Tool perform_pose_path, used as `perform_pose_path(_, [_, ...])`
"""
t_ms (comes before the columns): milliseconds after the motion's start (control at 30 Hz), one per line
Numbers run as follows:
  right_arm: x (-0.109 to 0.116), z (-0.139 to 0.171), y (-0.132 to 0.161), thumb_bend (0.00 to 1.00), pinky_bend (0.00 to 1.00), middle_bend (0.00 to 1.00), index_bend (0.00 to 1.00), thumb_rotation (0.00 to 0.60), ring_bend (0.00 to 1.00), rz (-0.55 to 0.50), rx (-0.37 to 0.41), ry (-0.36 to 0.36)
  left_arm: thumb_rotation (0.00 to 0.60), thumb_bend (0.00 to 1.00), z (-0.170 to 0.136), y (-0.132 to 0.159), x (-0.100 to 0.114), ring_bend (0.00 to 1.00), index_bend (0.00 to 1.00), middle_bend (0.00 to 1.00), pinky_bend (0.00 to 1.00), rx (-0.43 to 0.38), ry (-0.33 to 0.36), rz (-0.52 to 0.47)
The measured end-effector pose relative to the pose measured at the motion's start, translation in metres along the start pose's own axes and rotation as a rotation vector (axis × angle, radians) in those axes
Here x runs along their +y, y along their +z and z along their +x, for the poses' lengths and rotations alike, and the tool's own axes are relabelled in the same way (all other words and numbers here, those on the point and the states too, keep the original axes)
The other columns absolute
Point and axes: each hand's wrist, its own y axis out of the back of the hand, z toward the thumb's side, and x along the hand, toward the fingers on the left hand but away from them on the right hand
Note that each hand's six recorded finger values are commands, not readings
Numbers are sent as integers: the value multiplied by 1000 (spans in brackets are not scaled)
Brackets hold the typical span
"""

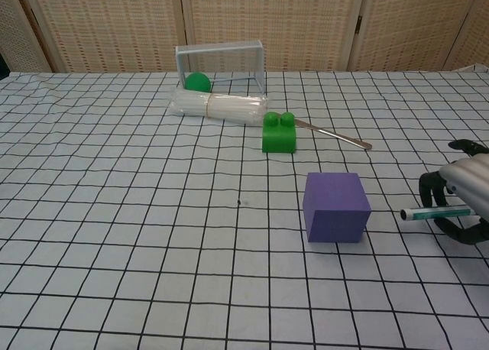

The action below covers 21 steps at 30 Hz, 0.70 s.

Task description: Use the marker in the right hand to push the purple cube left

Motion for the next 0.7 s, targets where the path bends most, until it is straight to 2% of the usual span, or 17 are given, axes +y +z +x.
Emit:
perform_pose_path(233, [8,-12,15,434,34,771,856,600,356,-11,13,-12,600,408,-1,0,1,2,38,0,155,-5,0,-4])
perform_pose_path(700, [7,-26,53,434,34,773,860,600,356,2,65,-2,600,407,-4,0,6,2,39,0,156,-22,8,-30])
